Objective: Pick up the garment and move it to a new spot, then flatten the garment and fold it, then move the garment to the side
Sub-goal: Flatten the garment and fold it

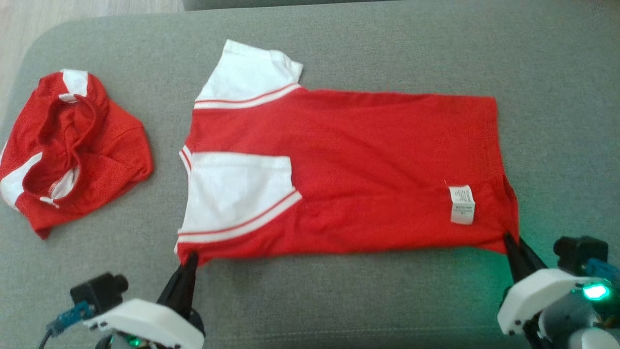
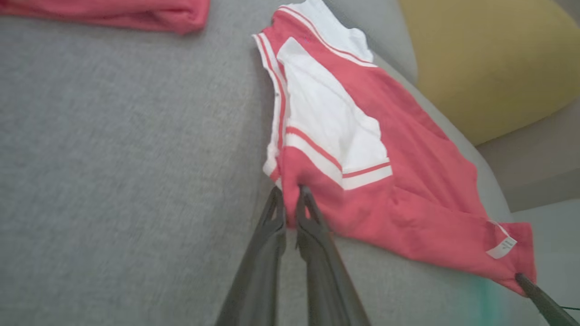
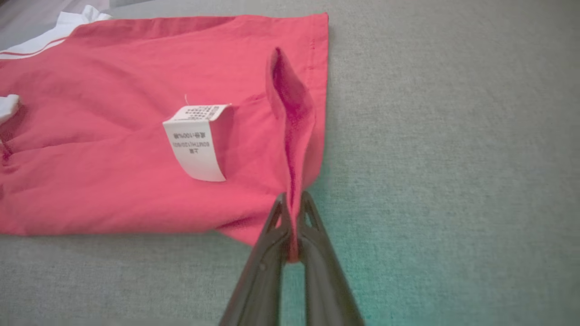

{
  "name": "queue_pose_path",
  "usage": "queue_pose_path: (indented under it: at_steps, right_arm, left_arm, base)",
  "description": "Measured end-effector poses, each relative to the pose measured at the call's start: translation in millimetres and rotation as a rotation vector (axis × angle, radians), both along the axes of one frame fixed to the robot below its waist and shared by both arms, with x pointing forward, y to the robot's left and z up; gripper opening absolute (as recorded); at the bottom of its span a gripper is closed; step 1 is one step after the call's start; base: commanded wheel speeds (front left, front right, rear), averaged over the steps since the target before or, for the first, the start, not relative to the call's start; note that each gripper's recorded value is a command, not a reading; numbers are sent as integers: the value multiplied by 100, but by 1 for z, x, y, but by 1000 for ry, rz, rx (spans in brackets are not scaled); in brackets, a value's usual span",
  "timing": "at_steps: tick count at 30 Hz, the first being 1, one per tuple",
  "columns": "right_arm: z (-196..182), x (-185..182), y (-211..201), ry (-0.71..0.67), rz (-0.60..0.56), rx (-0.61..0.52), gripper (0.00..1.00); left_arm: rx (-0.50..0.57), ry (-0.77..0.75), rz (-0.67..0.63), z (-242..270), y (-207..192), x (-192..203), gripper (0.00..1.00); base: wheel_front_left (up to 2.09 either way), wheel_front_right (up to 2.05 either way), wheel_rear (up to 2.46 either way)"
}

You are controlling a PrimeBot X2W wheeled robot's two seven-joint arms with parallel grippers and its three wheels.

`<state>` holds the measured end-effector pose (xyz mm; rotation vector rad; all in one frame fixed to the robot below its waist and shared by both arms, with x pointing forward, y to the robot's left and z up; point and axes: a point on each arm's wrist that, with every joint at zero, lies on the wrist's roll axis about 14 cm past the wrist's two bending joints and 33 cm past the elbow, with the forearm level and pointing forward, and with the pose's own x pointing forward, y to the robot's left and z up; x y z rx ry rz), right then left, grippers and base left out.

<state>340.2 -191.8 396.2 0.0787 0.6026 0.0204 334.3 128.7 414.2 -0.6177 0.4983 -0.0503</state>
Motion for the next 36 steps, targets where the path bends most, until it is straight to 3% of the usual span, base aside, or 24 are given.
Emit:
queue_pose_path:
  at_steps: [12,13,14,15,16,26,36]
  right_arm:
    - [1,-9,-9,23,-27,-4,2]
    - [1,-9,-9,22,-28,-4,37]
    - [2,-10,-10,21,-30,-4,71]
    - [2,-10,-10,20,-32,-5,100]
    - [2,-10,-11,18,-33,-5,100]
    - [24,-5,-17,-53,-49,-18,100]
    - [45,28,4,-152,16,-14,100]
  left_arm:
    - [2,61,-9,-13,0,-14,0]
    - [2,61,-9,-13,0,-14,0]
    - [4,63,-6,-13,0,-14,23]
    - [5,64,-6,-13,0,-14,69]
    - [5,63,-8,-13,0,-13,100]
    - [65,-18,-11,4,17,10,100]
    - [177,-192,-150,52,6,92,100]
  base:
    - [0,0,0]
    - [0,0,0]
    - [0,0,0]
    - [0,0,0]
    - [0,0,0]
    - [0,0,0]
    - [0,0,0]
